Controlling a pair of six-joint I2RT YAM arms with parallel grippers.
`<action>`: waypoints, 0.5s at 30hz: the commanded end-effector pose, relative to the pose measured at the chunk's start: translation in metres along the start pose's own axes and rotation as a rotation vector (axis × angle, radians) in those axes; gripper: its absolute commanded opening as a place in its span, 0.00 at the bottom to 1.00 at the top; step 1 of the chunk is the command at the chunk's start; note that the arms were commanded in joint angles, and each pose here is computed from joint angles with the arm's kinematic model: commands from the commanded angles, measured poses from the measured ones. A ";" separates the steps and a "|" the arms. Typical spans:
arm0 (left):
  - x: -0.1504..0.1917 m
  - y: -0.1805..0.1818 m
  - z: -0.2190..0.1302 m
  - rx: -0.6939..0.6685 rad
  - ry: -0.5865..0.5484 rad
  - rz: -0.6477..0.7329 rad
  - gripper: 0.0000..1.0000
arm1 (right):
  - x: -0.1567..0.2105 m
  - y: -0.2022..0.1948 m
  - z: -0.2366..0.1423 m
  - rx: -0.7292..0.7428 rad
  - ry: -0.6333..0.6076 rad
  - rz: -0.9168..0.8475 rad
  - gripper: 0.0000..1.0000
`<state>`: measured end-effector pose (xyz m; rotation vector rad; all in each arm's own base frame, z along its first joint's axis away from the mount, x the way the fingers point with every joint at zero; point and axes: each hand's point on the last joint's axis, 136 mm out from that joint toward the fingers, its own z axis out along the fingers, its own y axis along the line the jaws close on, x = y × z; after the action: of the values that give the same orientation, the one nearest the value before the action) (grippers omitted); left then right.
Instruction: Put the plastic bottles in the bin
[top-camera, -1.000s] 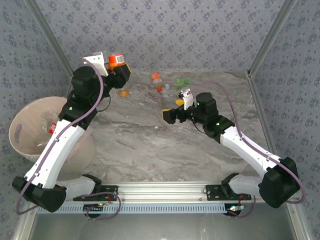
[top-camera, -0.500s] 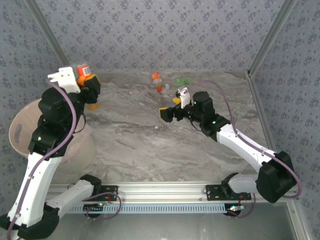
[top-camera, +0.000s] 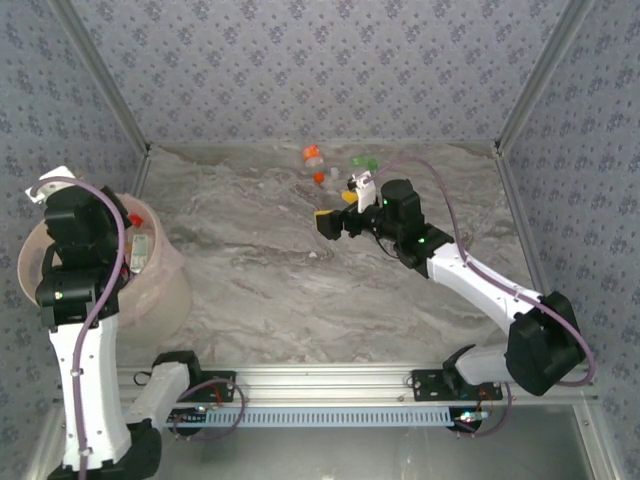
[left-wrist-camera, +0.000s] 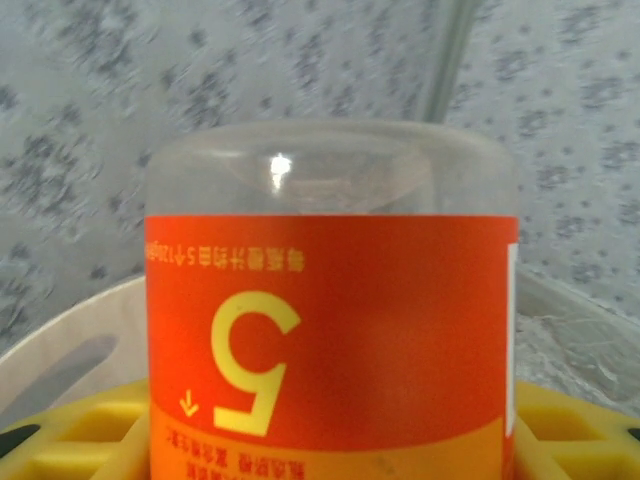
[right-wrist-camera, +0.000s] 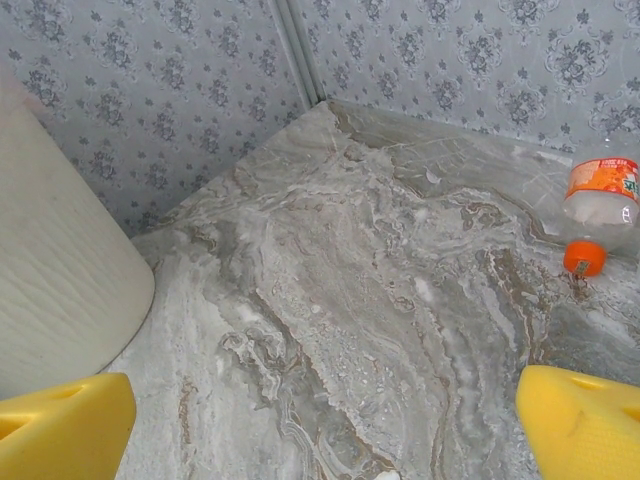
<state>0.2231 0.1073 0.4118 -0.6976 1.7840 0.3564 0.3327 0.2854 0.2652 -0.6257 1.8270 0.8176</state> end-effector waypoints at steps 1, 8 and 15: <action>0.002 0.006 0.002 0.017 0.046 -0.099 0.48 | -0.017 0.006 0.000 -0.019 -0.043 -0.006 1.00; -0.025 0.015 0.029 -0.032 -0.114 -0.155 0.44 | -0.023 0.007 0.002 -0.029 -0.060 -0.001 1.00; -0.033 0.041 0.057 -0.142 -0.209 -0.130 0.47 | -0.020 0.005 0.003 -0.021 -0.053 0.002 1.00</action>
<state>0.2474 0.1667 0.3879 -0.8550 1.6650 0.4326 0.3349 0.2869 0.2664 -0.6185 1.8208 0.8240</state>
